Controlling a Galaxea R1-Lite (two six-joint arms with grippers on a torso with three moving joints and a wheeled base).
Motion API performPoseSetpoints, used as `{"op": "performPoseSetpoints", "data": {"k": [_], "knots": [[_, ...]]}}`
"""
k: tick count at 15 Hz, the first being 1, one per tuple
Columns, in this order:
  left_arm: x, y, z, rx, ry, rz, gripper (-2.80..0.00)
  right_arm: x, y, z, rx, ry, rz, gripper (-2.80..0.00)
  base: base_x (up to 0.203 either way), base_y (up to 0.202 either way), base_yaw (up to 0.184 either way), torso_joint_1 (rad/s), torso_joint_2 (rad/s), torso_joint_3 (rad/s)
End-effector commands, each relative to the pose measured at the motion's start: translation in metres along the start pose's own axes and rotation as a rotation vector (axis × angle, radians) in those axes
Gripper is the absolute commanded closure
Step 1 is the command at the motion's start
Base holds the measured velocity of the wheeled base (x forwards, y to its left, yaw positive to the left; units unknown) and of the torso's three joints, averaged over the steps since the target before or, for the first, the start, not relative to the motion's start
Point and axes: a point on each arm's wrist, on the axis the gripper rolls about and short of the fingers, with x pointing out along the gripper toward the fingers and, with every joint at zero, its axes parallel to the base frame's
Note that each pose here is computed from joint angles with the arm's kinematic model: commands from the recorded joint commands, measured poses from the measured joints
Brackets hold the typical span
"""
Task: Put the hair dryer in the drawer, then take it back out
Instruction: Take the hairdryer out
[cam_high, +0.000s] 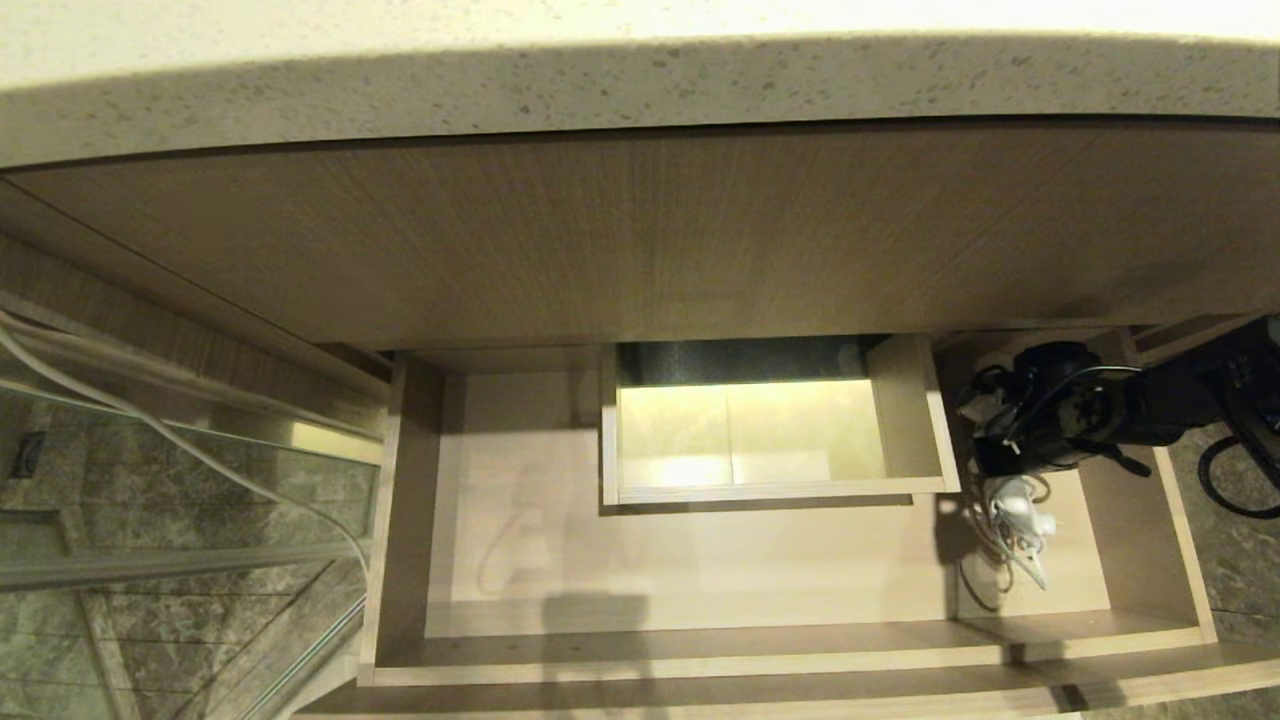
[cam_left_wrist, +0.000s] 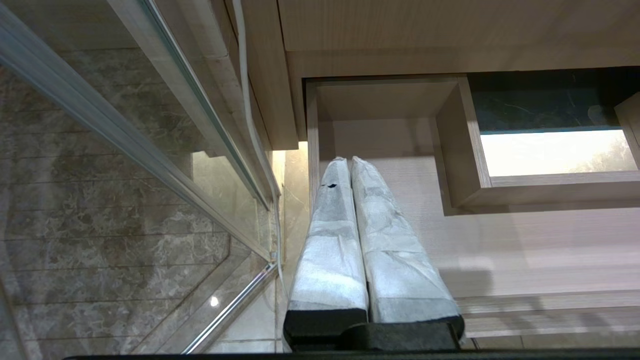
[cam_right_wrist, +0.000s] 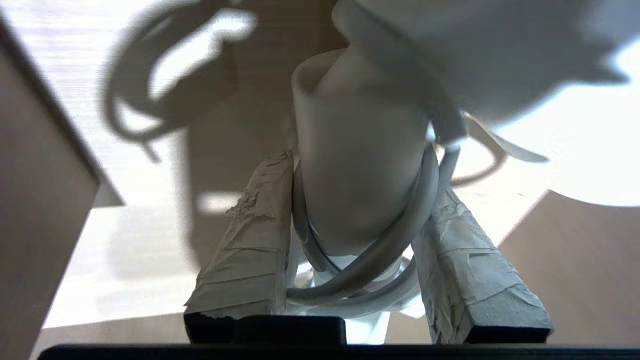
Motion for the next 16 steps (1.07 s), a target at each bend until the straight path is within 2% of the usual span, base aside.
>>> {"op": "performPoseSetpoints", "data": {"k": [1, 10, 16], "knots": [[0.001, 0.000, -0.011, -0.002, 0.038, 0.001, 0.00, -0.021, -0.004, 0.008, 0.001, -0.029, -0.010, 0.00, 0.000, 0.000, 0.000, 0.000, 0.00, 0.000], [0.001, 0.000, -0.012, 0.000, 0.039, 0.001, 0.00, -0.060, -0.007, 0.006, 0.003, -0.033, -0.009, 0.00, 0.000, 0.000, 0.000, 0.000, 0.00, 0.000], [0.001, 0.000, -0.011, -0.001, 0.038, 0.001, 0.00, -0.093, -0.010, 0.007, -0.002, -0.069, -0.016, 0.00, 0.000, 0.000, 0.000, 0.000, 0.00, 0.000]]}}
